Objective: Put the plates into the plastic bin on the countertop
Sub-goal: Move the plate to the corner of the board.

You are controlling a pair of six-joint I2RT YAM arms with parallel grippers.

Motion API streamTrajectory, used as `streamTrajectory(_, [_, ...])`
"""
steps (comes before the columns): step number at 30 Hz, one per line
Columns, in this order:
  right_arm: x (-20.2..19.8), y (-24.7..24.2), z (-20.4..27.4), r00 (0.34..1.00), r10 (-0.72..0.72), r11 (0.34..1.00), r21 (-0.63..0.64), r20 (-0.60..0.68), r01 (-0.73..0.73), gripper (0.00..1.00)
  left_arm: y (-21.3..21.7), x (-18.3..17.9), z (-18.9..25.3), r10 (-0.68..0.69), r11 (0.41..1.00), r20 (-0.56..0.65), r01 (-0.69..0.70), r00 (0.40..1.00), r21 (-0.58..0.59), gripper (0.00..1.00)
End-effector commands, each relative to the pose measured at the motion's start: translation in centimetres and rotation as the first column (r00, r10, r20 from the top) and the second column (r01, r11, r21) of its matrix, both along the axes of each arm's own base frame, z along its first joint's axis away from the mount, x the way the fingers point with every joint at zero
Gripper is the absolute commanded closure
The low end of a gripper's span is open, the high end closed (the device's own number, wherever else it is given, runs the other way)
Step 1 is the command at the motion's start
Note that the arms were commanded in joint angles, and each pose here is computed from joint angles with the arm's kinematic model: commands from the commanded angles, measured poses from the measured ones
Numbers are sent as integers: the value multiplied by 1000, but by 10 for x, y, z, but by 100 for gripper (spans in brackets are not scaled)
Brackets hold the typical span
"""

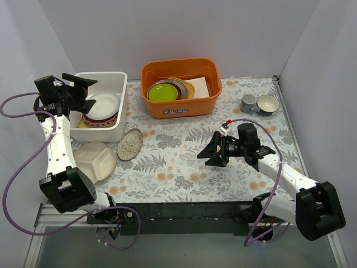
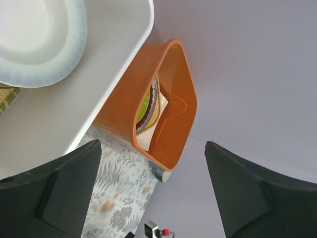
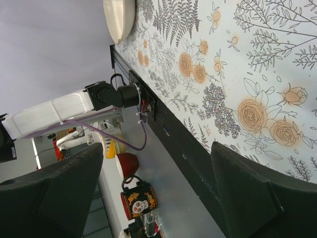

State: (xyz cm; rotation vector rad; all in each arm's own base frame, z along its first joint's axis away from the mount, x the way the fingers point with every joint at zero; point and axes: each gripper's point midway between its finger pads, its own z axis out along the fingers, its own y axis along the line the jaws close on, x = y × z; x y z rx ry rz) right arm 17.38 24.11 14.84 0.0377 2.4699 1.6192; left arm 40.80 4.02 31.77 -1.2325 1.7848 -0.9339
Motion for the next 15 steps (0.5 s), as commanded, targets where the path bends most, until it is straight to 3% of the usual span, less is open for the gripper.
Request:
streamTrajectory(1, [7,12,12,998,47,999,-11,44,-47,3,-14,-22,21,-99,992,35,96,994,79,14])
streamTrajectory(7, [3,46,12,994,109,994,-29,18,-108,4,-22,-38,56,-132,979,130,109,983,171,5])
streamTrajectory(9, [9,63,24,991,119,993,-10,66,-118,4,-26,-41,65,-148,976,154,119,977,182,4])
streamTrajectory(15, [9,121,31,972,221,975,-15,79,-221,5,-61,-49,93,-297,935,250,229,922,270,2])
